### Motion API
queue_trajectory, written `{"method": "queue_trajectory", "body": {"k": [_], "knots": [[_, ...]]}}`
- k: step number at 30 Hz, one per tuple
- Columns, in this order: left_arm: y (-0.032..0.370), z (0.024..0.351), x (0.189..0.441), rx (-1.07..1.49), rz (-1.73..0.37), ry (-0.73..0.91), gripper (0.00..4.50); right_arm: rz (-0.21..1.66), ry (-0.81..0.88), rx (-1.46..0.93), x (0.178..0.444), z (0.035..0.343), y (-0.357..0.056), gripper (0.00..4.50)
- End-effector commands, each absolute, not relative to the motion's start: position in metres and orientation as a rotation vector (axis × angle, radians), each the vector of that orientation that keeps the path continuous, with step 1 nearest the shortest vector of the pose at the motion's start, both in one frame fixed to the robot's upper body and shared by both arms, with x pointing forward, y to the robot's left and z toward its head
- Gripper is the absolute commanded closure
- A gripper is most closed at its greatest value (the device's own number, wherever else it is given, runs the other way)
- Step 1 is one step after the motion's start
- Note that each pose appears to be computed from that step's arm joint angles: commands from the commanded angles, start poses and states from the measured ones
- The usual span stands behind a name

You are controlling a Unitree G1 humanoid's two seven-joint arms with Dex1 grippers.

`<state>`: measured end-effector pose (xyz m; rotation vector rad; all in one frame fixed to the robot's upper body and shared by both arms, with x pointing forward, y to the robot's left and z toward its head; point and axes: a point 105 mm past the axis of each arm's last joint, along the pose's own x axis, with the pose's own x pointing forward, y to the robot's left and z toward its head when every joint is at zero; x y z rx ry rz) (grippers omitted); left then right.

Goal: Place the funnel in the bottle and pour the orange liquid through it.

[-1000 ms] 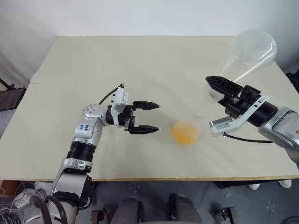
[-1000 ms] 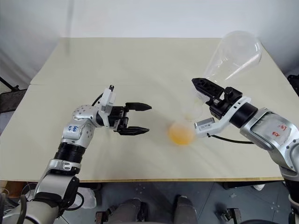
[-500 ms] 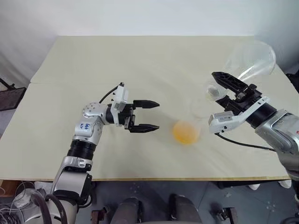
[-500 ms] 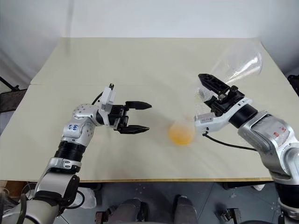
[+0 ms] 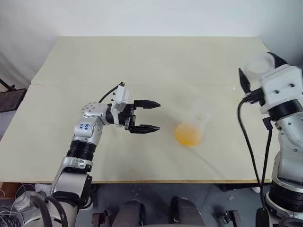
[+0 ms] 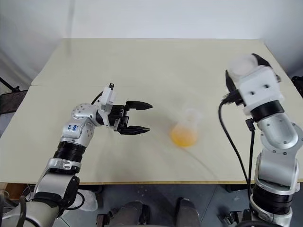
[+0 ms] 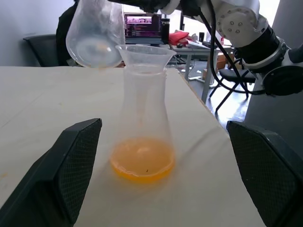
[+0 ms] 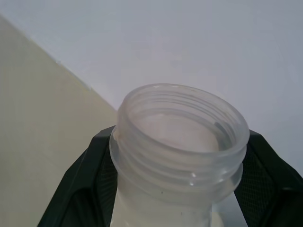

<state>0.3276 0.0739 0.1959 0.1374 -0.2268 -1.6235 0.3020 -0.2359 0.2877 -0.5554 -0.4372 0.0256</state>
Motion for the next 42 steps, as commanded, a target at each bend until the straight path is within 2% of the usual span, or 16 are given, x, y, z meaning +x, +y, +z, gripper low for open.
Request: {"method": "queue_trajectory", "body": {"k": [1, 7, 17, 18, 21, 29, 42], "knots": [[0.077, 0.206, 0.327, 0.165, -1.613, -0.267, 0.0, -0.065, -0.44, -0.379, 0.298, 0.289, -0.272, 1.7], [0.086, 0.204, 0.328, 0.149, -1.574, -0.242, 0.0, -0.094, -0.392, -0.22, 0.302, 0.266, -0.304, 1.7], [0.096, 0.2, 0.328, 0.178, -1.546, -0.214, 0.0, -0.089, -0.344, -0.162, 0.314, 0.242, -0.317, 1.7], [0.096, 0.2, 0.328, 0.179, -1.545, -0.214, 0.0, -0.089, -0.343, -0.161, 0.315, 0.242, -0.317, 0.97], [0.096, 0.2, 0.328, 0.179, -1.544, -0.215, 0.0, -0.09, -0.34, -0.169, 0.316, 0.242, -0.318, 0.02], [0.095, 0.197, 0.328, 0.177, -1.536, -0.203, 0.0, -0.07, -0.36, -0.201, 0.309, 0.252, -0.311, 0.02], [0.094, 0.189, 0.335, 0.193, -1.485, -0.16, 0.0, 0.104, -0.495, -0.245, 0.292, 0.3, -0.274, 0.02]]}}
